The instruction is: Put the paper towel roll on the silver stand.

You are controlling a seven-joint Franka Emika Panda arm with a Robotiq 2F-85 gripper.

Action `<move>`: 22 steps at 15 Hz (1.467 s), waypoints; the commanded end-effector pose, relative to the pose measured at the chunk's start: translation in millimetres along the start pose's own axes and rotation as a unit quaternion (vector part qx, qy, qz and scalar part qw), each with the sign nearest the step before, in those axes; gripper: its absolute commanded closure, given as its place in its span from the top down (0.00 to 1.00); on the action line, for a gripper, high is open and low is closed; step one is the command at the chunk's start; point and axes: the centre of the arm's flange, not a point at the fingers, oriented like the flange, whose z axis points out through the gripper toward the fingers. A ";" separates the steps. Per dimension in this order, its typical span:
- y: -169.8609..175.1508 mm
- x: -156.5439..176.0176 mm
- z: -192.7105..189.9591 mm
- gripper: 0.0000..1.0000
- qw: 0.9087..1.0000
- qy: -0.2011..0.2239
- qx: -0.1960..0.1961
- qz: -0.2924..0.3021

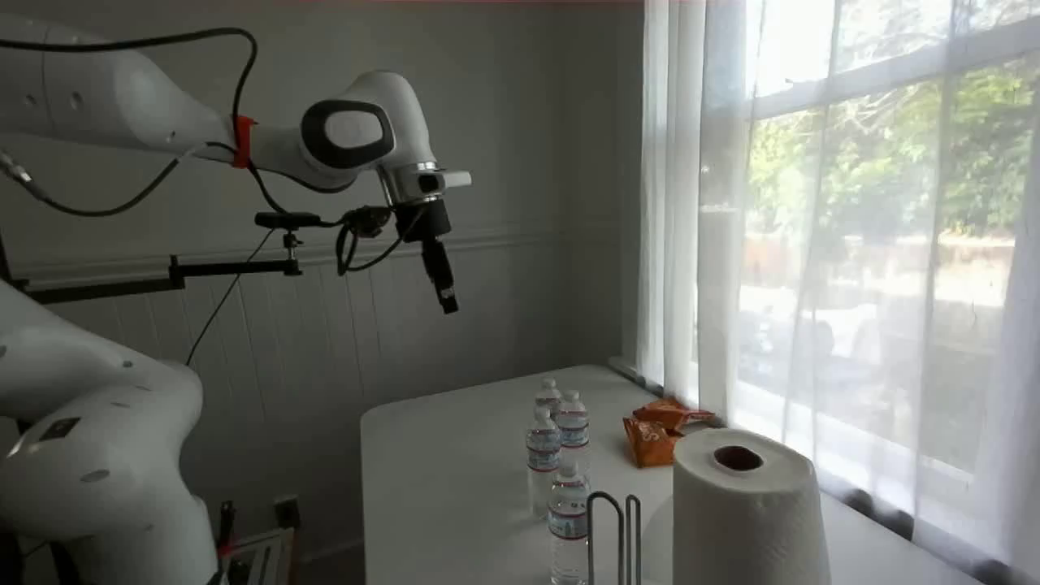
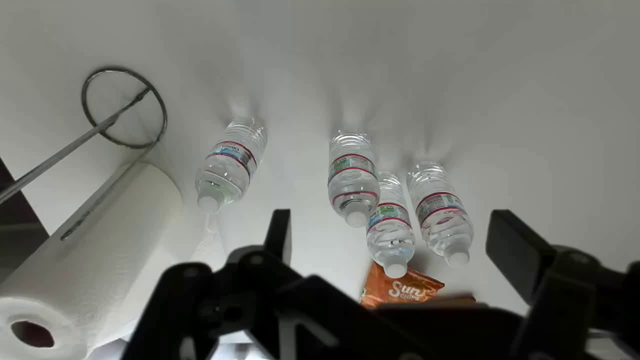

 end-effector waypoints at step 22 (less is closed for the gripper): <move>184.5 94.1 21.0 1.00 0.999 0.029 -0.034 -0.032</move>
